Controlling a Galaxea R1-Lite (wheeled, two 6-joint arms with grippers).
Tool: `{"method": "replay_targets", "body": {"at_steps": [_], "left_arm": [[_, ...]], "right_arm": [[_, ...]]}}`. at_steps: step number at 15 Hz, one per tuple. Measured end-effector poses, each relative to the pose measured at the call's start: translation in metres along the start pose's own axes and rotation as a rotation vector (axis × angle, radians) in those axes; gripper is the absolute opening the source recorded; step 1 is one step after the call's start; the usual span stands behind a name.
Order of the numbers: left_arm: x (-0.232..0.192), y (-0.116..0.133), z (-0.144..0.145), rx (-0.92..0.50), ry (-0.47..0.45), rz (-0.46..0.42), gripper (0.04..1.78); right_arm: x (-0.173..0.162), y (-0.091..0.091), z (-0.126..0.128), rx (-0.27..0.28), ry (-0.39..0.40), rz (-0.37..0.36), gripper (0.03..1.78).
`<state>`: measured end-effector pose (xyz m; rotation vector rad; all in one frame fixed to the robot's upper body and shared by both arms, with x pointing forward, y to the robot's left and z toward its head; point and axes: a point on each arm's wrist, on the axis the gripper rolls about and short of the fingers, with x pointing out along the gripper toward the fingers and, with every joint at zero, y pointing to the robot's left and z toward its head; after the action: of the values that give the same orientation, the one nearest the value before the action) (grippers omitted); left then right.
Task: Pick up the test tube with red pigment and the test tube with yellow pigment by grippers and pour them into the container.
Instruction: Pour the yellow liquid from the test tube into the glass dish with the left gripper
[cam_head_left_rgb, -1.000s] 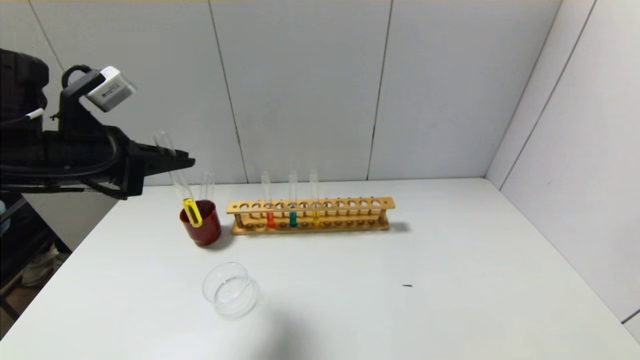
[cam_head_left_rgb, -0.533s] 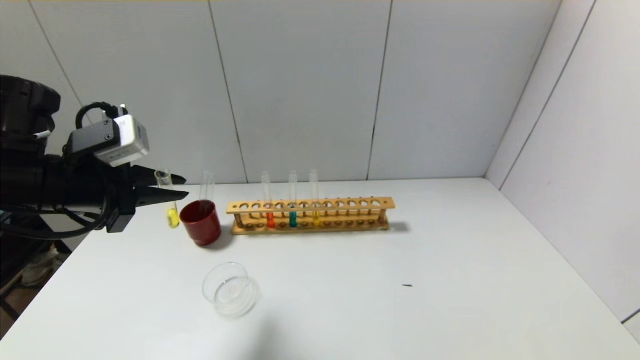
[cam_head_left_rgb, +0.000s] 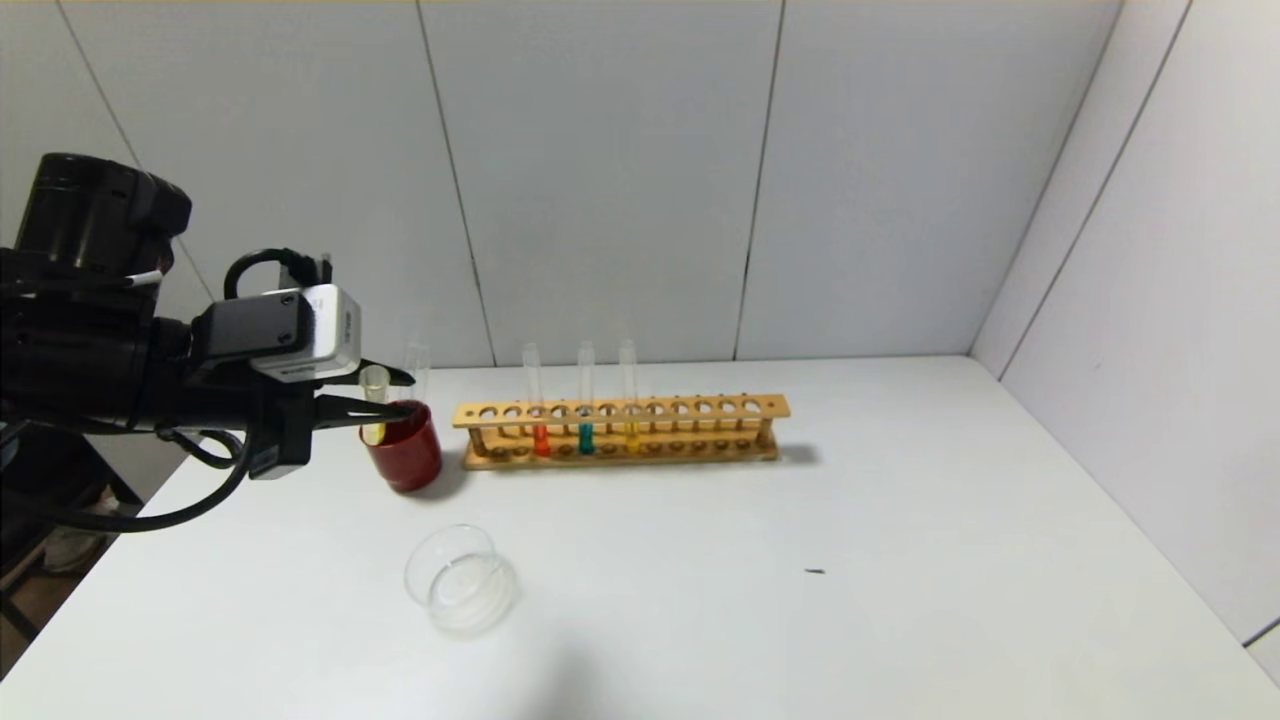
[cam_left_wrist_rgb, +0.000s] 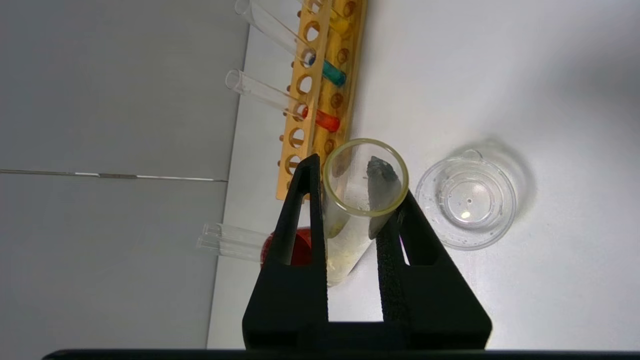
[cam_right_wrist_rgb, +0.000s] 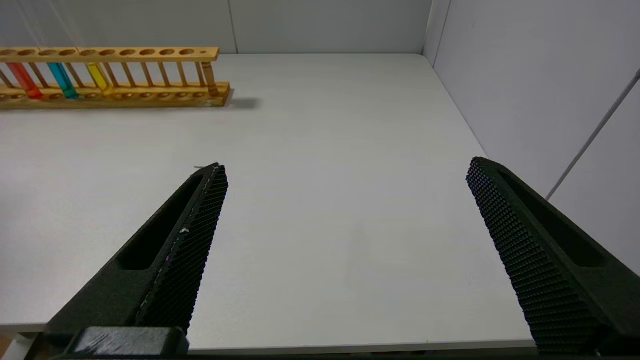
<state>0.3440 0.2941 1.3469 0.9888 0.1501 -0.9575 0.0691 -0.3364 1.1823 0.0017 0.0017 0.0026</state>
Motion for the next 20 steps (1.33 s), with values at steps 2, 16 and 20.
{"method": "replay_targets", "body": {"at_steps": [2,16,20], "left_arm": [[0.002,-0.004,-0.004,-0.011,0.008,-0.007,0.32],[0.013,-0.04,-0.04,0.243,0.071,0.044,0.32],[0.02,-0.061,-0.037,0.137,-0.099,-0.135,0.32]], "right_arm": [[0.0,0.0,0.0,0.0,0.0,0.0,1.75],[0.0,0.0,0.0,0.0,0.0,0.0,1.75],[0.0,0.0,0.0,0.0,0.0,0.0,1.75]]}}
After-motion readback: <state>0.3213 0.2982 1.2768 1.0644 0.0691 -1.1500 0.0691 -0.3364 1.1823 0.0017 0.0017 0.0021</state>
